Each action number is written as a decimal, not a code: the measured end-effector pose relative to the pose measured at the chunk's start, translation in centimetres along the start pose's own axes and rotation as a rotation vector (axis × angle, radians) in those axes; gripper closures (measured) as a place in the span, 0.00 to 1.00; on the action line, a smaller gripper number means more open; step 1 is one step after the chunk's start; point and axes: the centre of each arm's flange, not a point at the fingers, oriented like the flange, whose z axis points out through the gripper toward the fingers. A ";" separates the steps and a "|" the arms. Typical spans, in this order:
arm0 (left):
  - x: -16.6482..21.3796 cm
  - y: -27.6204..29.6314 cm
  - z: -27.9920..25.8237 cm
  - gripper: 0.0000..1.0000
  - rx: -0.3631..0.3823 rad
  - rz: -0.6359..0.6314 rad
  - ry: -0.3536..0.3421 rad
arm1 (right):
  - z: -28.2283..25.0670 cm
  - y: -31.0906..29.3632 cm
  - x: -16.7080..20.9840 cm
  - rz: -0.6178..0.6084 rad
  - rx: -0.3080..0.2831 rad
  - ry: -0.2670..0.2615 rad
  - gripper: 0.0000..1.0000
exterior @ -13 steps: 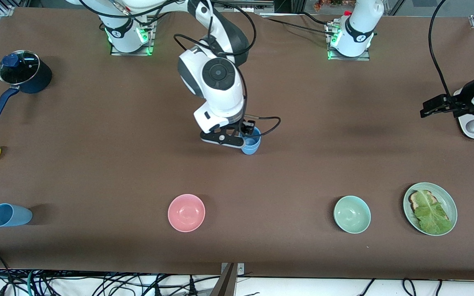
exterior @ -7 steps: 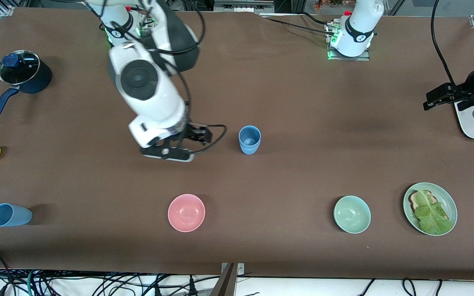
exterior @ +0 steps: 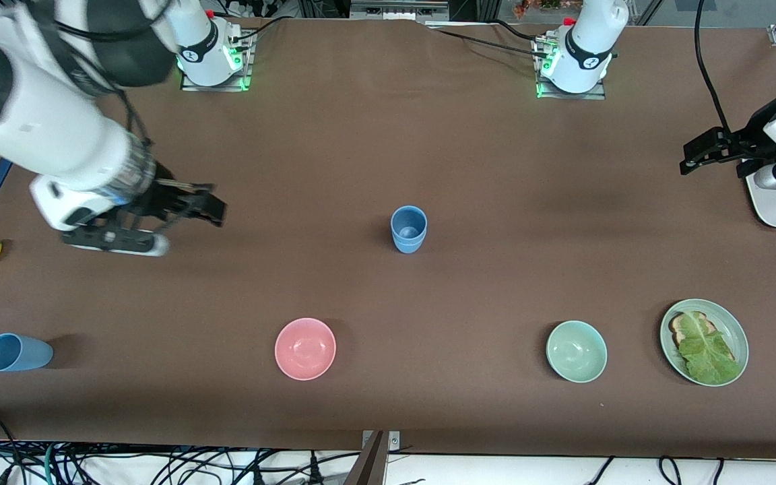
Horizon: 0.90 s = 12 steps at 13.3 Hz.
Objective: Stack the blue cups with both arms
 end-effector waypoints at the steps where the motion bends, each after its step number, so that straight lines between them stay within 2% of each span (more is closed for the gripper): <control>1: -0.1 0.7 0.0 0.01 0.001 -0.011 -0.003 | -0.7 2.8 -0.2 -0.002 0.006 -0.009 0.00; 4: -0.2 3.0 -0.1 0.01 0.004 -0.035 -0.004 | -1.2 9.4 -1.5 0.005 0.018 -0.040 0.00; 6: -0.3 2.7 -0.2 0.01 0.003 -0.046 -0.005 | -1.2 11.3 -3.1 -0.011 -0.010 -0.050 0.00; 12: -0.3 -0.1 -0.3 0.01 -0.001 -0.080 -0.004 | -3.5 11.4 -5.8 -0.061 -0.053 -0.006 0.00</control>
